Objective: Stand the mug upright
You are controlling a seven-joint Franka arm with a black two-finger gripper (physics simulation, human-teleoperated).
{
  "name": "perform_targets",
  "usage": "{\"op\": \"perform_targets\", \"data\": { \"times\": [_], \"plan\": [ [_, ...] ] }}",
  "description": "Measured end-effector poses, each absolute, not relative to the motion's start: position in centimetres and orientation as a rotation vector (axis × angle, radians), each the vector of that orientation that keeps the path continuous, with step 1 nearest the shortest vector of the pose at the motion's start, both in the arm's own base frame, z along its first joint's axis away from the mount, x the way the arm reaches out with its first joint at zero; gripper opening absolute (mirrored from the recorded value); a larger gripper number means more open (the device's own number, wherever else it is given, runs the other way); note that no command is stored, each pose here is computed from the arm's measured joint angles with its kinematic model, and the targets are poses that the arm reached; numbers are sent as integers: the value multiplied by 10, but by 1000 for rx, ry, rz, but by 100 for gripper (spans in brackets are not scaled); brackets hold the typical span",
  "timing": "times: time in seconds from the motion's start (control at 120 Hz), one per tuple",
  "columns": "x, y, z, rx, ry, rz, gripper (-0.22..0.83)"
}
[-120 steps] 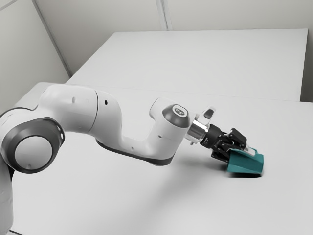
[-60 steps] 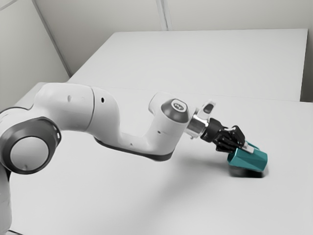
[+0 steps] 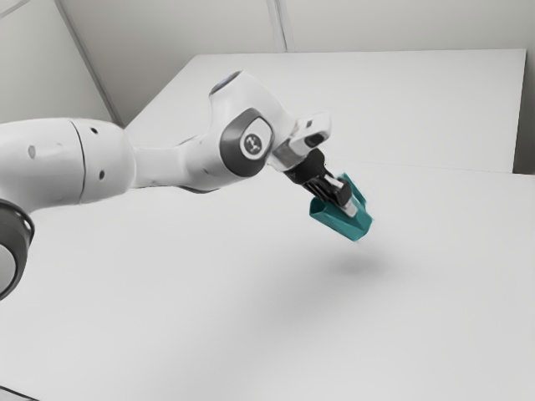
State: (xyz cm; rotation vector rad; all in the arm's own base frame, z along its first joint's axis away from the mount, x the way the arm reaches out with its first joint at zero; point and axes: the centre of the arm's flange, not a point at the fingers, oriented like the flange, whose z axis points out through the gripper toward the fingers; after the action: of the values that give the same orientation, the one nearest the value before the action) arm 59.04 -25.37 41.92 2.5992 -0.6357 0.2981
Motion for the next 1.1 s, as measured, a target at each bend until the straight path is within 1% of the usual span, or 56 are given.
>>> {"op": "perform_targets", "data": {
  "times": [0.167, 0.308, 0.458, 0.608, 0.775, 1.1],
  "plan": [
    [586, -220, 434, 2849, -756, 219, -13],
    [584, -187, 443, 2996, -688, 138, -13],
    [569, -160, 435, 3102, -583, 48, -13],
    [549, -144, 417, 3162, -493, -8, -14],
    [540, -137, 392, 3203, -446, -37, -13],
    [552, -111, 354, 3208, -291, -68, -13]
  ]
}}
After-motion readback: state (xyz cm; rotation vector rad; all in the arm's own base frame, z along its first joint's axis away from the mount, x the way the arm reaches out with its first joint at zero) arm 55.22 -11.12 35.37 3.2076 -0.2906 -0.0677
